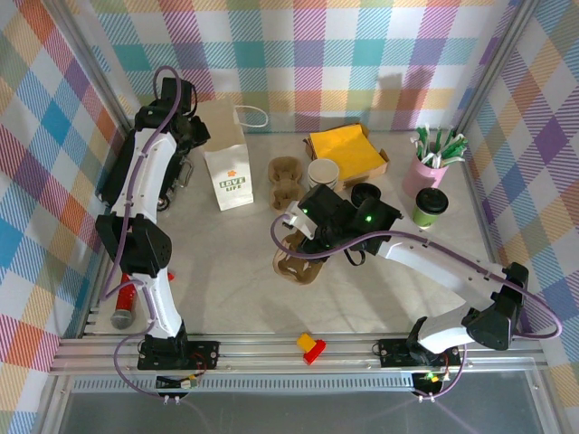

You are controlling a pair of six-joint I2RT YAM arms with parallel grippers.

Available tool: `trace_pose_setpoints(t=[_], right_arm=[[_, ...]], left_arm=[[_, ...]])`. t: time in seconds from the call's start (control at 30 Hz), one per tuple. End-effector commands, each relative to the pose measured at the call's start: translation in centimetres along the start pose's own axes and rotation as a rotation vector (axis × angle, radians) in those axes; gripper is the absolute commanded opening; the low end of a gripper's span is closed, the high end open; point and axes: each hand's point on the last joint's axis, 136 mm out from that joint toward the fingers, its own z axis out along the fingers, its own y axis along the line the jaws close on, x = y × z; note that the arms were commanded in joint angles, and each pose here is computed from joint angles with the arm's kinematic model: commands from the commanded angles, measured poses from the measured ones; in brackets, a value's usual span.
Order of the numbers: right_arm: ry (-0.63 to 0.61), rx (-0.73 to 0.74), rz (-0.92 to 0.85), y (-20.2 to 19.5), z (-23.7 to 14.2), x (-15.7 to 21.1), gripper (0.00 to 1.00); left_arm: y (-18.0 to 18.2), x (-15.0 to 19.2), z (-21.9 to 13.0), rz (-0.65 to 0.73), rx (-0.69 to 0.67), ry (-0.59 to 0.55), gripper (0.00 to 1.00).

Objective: Pack the takeout coffee

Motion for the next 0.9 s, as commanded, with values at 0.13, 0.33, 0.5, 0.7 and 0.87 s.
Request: trace_pose_setpoints(t=[0.13,0.33,0.5,0.7,0.87], right_arm=[[-0.037,-0.009,0.012,0.1,-2.0,-0.3,0.46],[-0.067,-0.019,0.023,0.2,-3.3,-0.5,0.46],[-0.108,-0.041,0.042,0.4,-4.9,-0.9,0.46],[-0.157,-0.06,0.044,0.6,-6.8,-1.4,0.47],[-0.158,-0.042,0.045,0.2,-8.2,-1.4,0.47]], left_arm=[[0.2,-0.1,-1.9,0.026,0.023,0.011,0.07],[0.1,1.2,-4.2,0.023,0.072,0.035,0.01],[0.3,3.3,-6.9,0.015,0.123,0.072,0.0],[1.2,6.4,-10.2,0.001,0.168,0.106,0.0],[1.2,9.8,-13.0,0.007,0.225,0.169,0.0]])
